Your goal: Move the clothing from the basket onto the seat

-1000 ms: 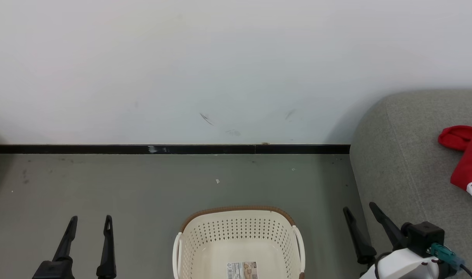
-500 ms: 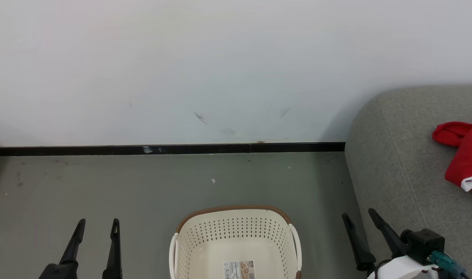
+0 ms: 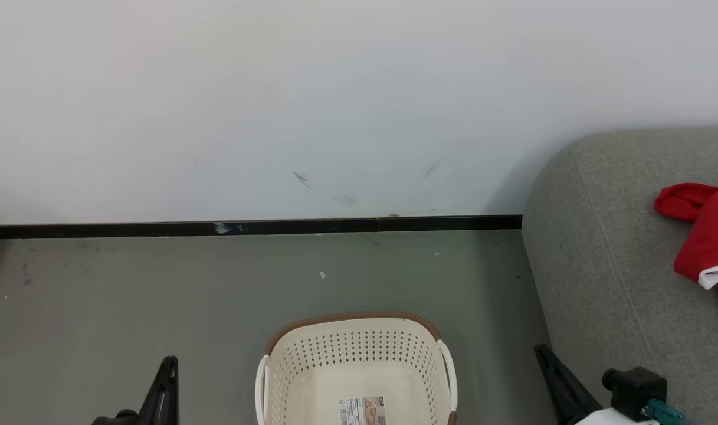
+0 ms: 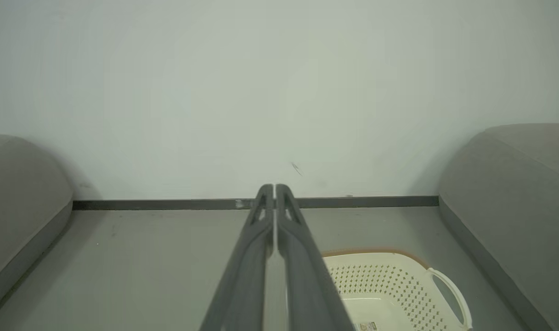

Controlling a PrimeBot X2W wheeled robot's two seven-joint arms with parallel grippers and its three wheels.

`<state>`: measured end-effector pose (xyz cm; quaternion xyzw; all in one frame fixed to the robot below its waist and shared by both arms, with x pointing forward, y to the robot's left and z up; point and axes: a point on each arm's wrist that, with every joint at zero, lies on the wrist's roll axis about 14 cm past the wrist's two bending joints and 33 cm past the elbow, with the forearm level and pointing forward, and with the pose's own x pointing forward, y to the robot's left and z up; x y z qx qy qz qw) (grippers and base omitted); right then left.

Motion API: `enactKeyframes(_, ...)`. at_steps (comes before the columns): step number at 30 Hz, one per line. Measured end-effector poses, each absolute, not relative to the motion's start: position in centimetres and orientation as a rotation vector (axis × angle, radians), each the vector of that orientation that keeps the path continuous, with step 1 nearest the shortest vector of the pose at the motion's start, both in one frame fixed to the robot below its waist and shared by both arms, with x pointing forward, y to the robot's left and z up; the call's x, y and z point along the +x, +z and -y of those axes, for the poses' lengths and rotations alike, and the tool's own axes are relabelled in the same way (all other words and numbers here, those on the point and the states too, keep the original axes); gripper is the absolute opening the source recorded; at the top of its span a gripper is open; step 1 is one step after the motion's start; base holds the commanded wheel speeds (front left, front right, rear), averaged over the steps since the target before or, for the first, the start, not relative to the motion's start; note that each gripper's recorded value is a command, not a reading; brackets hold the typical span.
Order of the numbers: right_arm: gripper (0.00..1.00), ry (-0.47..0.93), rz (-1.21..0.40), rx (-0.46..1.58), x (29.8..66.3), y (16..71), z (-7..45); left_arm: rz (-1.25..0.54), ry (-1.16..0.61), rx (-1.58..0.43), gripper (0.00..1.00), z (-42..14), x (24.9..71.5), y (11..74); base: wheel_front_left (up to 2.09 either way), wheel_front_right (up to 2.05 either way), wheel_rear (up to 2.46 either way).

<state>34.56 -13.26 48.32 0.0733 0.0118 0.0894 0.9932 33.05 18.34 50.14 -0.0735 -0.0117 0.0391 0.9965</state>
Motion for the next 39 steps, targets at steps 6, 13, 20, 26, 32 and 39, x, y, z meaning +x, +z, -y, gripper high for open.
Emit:
enactKeyframes(6,0.00,0.178,-0.036,0.209,34.0,48.0,13.0,-0.003,0.084,-0.218,0.00,-18.0,32.8,49.6,0.00,0.00,0.00)
enactKeyframes(13,0.00,0.151,-0.032,0.342,33.8,48.2,13.2,-0.033,0.106,-0.363,0.00,-18.2,32.9,49.3,0.00,0.00,0.00)
enactKeyframes(20,0.00,0.100,-0.037,0.453,34.0,48.1,14.5,-0.059,0.124,-0.447,0.00,-18.5,33.0,48.8,0.00,0.00,0.00)
enactKeyframes(26,0.00,0.075,-0.053,0.541,34.2,47.8,14.9,-0.083,0.127,-0.531,0.00,-18.6,33.2,48.4,0.00,0.00,0.00)
enactKeyframes(32,0.00,0.048,-0.067,0.623,34.3,47.6,15.7,-0.105,0.135,-0.610,0.00,-18.8,33.4,48.0,0.00,0.00,0.00)
enactKeyframes(39,0.00,0.027,-0.065,0.719,34.7,47.7,16.4,-0.123,0.139,-0.709,0.00,-18.9,33.7,47.8,0.00,0.00,0.00)
